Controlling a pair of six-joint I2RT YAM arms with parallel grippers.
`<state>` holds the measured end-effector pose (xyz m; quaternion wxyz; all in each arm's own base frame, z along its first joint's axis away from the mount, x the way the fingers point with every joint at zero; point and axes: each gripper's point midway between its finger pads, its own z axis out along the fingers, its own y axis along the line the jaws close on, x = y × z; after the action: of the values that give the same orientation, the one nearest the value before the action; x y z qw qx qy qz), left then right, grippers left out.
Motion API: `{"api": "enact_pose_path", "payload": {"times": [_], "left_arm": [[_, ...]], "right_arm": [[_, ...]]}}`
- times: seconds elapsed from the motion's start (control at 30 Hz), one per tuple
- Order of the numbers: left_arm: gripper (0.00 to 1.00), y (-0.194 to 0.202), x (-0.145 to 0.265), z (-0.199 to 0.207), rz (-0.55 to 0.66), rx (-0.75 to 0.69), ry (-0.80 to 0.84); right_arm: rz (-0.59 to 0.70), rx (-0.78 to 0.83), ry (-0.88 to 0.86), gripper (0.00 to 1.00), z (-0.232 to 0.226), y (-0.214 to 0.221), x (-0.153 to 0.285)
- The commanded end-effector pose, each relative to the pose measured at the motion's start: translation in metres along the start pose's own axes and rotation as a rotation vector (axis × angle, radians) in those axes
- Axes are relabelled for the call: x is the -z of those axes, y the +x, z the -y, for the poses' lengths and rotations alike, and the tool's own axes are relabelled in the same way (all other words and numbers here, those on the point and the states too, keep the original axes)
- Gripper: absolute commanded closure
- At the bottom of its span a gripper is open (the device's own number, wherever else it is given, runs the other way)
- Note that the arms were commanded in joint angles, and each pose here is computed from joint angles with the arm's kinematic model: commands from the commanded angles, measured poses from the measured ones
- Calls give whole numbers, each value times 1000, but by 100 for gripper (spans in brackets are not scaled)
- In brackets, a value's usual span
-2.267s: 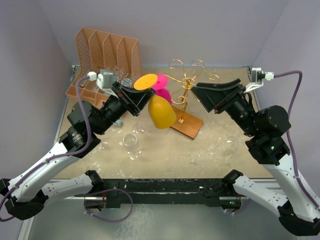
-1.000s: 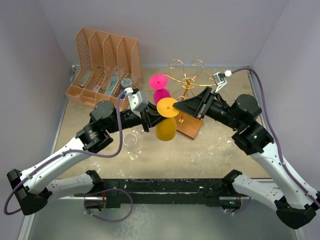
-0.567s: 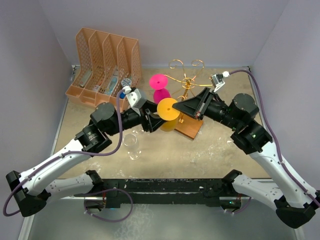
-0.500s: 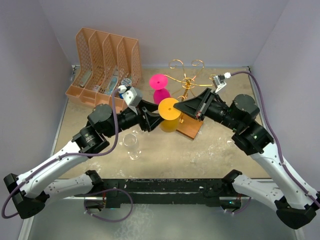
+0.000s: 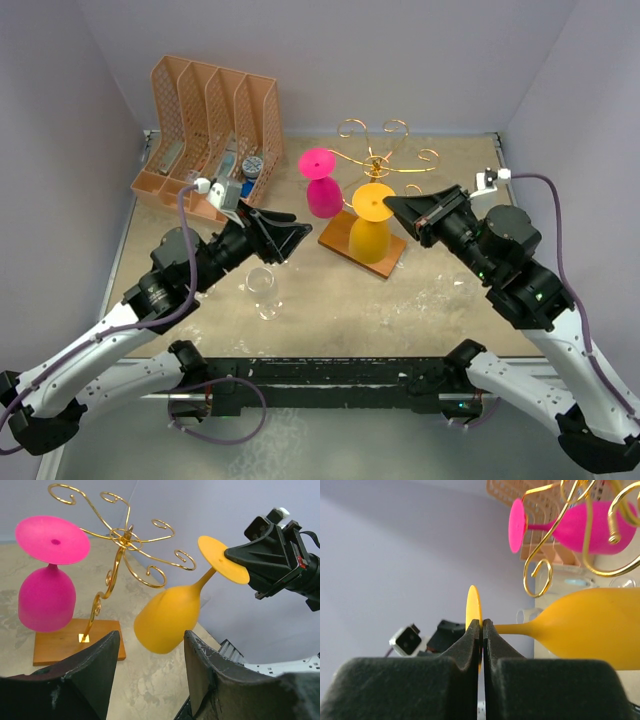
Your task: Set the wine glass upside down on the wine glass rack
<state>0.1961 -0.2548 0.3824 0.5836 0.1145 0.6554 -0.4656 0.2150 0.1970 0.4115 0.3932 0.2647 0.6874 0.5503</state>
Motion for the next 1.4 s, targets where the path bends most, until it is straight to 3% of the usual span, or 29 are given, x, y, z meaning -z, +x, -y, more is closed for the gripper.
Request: {"api": "enact_pose_path", "payload": {"times": [0.0,0.3,0.53,0.9,1.37], "left_arm": [[49,-15,6,-3,67,48,-39],[49,-29,16,-13,85,-6,-115],[49,-32,20,-15,90,-22,-132],[49,-36,25,-49,124,-47,-315],[49,-30,25,-62,126,-43,-375]], "right_arm": [[187,-66,-16,100,-19,-37,6],[307,-76,26,100,-18,-59,-17],[311,-38,43,100,-17,-59,-41],[144,106,-43,100,-27,-27,-67],[34,189,-55,100,-19,-6,-72]]}}
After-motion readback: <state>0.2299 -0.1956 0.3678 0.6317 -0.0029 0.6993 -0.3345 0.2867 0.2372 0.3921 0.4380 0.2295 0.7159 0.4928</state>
